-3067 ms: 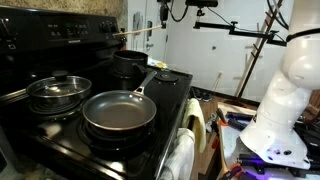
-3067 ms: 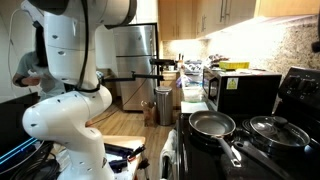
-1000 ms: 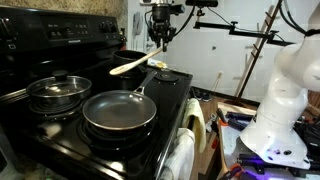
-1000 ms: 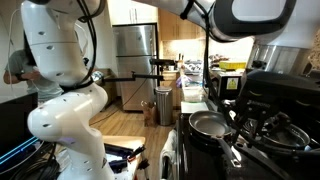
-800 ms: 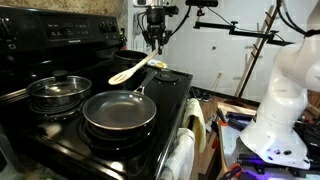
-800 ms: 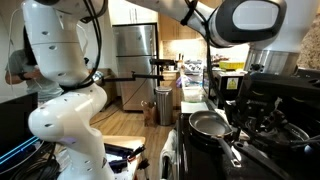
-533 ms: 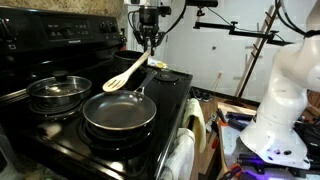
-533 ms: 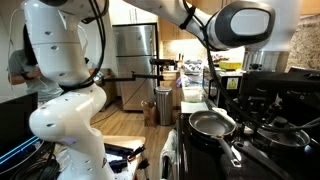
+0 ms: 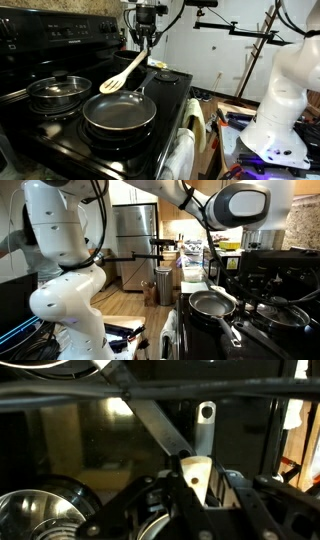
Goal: Remove the wooden spoon from the pot on the right side of the stove and place it on the left side of the countertop
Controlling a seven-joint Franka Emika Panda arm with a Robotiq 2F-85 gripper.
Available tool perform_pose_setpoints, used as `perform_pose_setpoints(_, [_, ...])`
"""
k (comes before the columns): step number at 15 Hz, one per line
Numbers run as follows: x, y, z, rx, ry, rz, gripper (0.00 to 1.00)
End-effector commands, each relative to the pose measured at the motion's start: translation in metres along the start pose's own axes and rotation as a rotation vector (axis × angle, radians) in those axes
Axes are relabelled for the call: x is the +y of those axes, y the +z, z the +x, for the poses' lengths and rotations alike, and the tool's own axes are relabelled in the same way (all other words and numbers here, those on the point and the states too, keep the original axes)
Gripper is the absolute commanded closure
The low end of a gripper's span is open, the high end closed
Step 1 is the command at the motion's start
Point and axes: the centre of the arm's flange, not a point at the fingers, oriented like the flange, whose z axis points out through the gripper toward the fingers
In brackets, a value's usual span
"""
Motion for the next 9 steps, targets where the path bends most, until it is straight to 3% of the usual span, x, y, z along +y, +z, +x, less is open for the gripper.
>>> perform_pose_setpoints(1, [0.005, -0.004, 0.004, -0.016, -0.012, -0.005, 0.93])
perform_pose_setpoints(4, [0.017, 0.007, 0.052, 0.024, -0.115, -0.004, 0.93])
perform_pose_setpoints(9, [0.022, 0.024, 0.139, 0.019, -0.290, 0.038, 0.93])
